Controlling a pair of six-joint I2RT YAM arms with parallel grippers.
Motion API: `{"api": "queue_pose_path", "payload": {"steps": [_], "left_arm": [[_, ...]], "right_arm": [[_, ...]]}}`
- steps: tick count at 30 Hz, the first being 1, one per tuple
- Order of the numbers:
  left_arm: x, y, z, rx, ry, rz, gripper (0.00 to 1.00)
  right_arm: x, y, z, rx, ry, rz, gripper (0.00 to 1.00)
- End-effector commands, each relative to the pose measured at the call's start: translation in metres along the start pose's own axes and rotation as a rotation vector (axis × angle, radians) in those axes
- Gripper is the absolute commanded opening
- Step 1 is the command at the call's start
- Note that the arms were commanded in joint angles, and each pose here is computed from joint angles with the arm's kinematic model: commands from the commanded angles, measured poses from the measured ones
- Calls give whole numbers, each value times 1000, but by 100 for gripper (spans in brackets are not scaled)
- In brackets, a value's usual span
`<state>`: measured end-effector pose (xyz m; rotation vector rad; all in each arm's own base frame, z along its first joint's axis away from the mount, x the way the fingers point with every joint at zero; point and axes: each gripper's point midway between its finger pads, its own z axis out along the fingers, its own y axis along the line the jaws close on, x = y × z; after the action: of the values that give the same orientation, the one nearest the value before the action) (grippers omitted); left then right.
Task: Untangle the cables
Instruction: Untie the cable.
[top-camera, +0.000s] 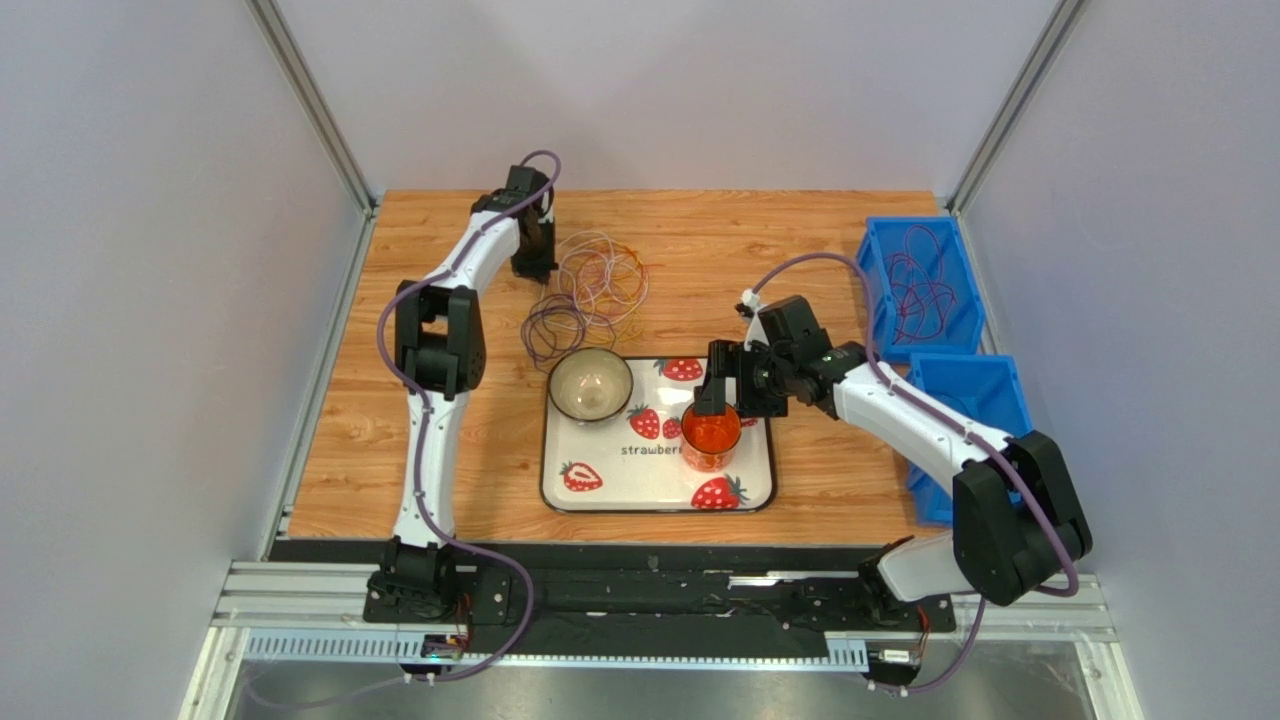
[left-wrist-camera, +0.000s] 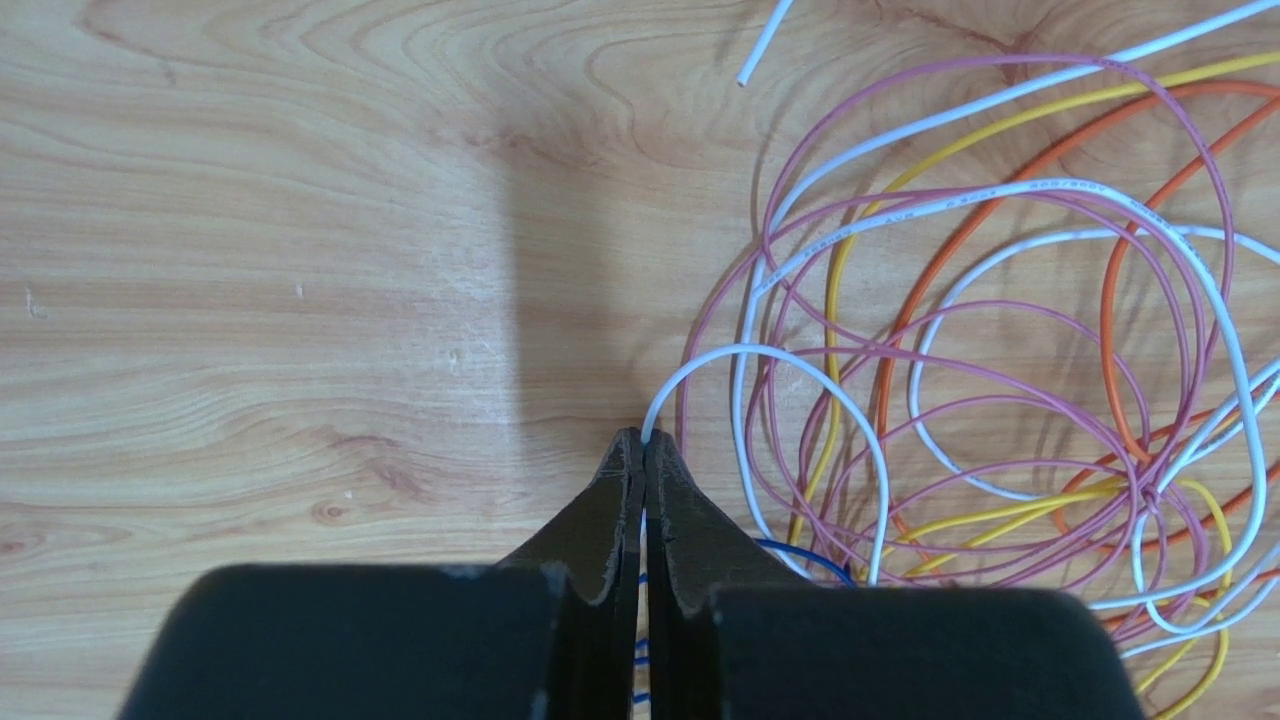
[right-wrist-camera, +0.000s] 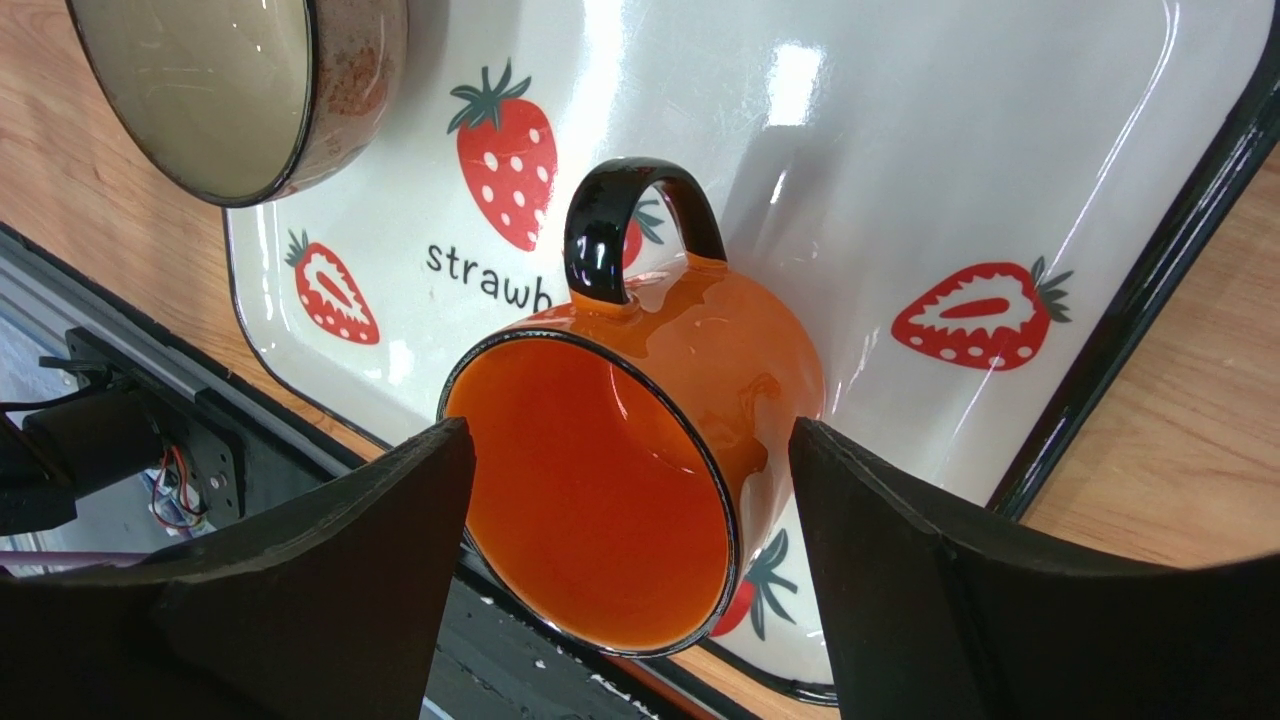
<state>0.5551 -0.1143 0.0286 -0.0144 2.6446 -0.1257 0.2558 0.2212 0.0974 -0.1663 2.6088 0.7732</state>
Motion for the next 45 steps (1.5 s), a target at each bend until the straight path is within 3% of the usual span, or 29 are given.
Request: {"api": "queue_pose_path", "payload": {"steps": [1,13,26,35,45], "left_arm": [[-24,-11,-44,49,-81,1,0],[-98,-48,-204,238,-371,4,0],[-118,-88,-385,471,-696,140,0],[-89,-90,-415,527,-690,140,0],[-63,-87,-403,536,-660,105,0]], "right_arm": [[-11,10,-15,-12,-53,-29,81],[-45,34,-53,-19,-139,-70,81],[-99,92,-109,-151,-300,-155,82],[-154,136,-137,-279,-505,-321,82],[-213,140,-58,-154,-488,-453,81]]}}
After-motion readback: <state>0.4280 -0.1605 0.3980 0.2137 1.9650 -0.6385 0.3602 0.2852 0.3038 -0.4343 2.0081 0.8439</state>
